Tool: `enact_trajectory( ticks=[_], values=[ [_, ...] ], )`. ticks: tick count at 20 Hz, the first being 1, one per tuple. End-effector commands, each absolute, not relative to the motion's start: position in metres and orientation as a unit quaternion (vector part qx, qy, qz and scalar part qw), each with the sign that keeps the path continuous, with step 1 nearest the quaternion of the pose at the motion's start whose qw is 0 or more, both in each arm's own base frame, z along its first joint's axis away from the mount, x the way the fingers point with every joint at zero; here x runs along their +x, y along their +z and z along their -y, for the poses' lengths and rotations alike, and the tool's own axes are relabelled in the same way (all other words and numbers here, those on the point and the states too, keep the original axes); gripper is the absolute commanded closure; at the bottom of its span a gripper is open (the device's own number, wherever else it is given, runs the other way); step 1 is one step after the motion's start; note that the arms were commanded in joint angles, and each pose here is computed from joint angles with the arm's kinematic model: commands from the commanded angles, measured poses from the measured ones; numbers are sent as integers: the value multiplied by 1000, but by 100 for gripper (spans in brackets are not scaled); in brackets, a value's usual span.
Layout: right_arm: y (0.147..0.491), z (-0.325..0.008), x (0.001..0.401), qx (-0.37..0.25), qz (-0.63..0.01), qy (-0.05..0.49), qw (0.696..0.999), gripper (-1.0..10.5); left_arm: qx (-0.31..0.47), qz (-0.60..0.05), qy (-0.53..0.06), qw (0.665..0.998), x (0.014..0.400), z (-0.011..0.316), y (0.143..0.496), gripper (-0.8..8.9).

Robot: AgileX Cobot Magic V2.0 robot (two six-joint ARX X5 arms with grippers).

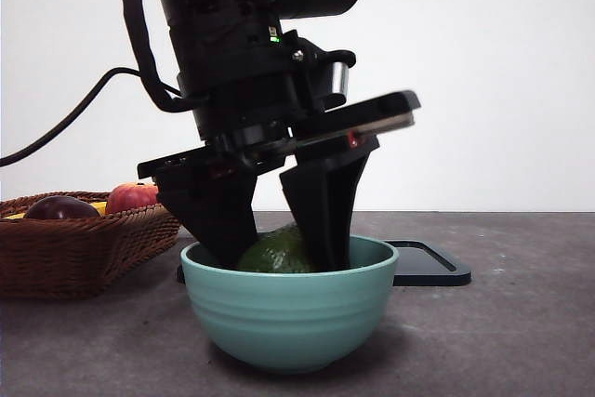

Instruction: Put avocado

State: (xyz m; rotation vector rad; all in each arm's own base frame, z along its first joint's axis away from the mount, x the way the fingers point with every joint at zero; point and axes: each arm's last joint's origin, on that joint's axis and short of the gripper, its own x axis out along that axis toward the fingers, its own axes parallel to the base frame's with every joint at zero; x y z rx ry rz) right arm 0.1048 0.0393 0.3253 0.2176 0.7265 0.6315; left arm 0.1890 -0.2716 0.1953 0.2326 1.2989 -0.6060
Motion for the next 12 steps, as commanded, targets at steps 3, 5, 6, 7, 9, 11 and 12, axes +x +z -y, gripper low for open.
enact_trajectory(
  ticks=[3, 5, 6, 7, 9, 11, 12],
  values=[
    [330, -40, 105, 99, -338, 310, 883, 307, 114, -587, -273, 754, 189, 278, 194, 702],
    [330, -40, 105, 99, -339, 309, 883, 307, 116, -587, -273, 753, 189, 278, 194, 693],
    [330, -40, 105, 99, -340, 309, 883, 307, 116, -588, -273, 752, 189, 278, 194, 680],
    [330, -40, 105, 99, -341, 309, 882, 307, 117, -590, -272, 751, 189, 278, 194, 639],
    [330, -40, 105, 99, -341, 309, 882, 307, 118, -591, -271, 750, 189, 277, 193, 484],
    [330, -40, 105, 99, -342, 309, 882, 307, 118, -590, -272, 751, 189, 277, 193, 366],
    [330, -40, 105, 99, -342, 309, 882, 307, 118, -589, -273, 751, 189, 278, 194, 329]
  ],
)
